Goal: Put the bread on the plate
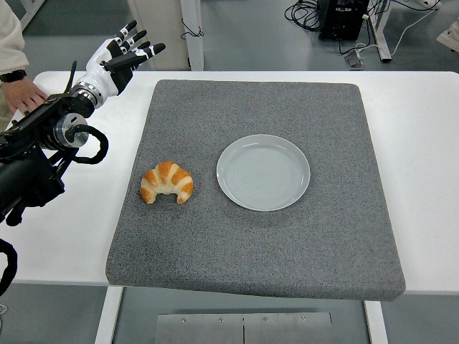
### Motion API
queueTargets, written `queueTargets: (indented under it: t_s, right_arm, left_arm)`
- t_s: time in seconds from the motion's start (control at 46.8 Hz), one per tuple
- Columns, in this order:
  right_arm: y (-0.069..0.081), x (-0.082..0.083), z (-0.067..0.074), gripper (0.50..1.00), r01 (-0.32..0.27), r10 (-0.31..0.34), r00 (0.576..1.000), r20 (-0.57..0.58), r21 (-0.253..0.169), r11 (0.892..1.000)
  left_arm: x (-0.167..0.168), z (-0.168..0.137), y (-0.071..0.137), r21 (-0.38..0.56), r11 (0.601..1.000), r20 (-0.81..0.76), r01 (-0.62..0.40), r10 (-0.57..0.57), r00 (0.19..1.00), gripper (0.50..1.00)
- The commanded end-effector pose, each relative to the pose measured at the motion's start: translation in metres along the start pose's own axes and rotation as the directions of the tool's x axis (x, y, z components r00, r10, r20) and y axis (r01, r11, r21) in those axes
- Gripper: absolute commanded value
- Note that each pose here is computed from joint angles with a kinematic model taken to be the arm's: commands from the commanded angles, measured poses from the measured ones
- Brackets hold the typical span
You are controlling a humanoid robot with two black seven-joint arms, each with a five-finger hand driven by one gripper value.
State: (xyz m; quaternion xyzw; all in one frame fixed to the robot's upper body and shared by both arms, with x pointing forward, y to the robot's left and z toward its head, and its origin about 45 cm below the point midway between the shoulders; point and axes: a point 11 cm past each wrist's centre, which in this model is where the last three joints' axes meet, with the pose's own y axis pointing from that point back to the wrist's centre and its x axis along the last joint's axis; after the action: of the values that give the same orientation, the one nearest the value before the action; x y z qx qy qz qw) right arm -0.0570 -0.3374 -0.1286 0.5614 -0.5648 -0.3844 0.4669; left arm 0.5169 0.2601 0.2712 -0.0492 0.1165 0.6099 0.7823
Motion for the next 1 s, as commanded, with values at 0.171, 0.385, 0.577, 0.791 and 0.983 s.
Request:
queueTargets:
  t_s: [0.171,0.385,0.577,0.791,0.983]
  right_arm:
    - [0.000,0.000,-0.001,1.000,0.000,0.000,1.000,0.000,0.002,1.000]
    - [0.000,0.000,0.000,1.000,0.000,0.000,1.000,0.000,0.000,1.000]
    - [0.000,0.000,0.000,1.000,0.000,0.000,1.000,0.000,0.000,1.000]
    - [0.000,0.000,0.000,1.000,0.000,0.000,1.000,0.000,0.000,1.000]
    - [0.000,0.000,-0.001,1.000,0.000,0.000,1.000,0.000,0.002,1.000]
  left_arm:
    - [-0.010,0.003,0.015,0.011,0.997,0.087,0.071,-0.072,0.994,0.981]
    - [-0.009,0.007,0.030,0.042,0.995,0.224,0.086,-0.094,0.970,0.981]
    - [-0.017,0.022,0.046,0.031,0.989,0.248,0.146,-0.149,0.957,0.981]
    - [-0.014,0.030,0.063,0.039,0.983,0.361,0.182,-0.183,0.914,0.981]
    - [-0.019,0.044,0.086,0.047,0.972,0.432,0.231,-0.229,0.872,0.981]
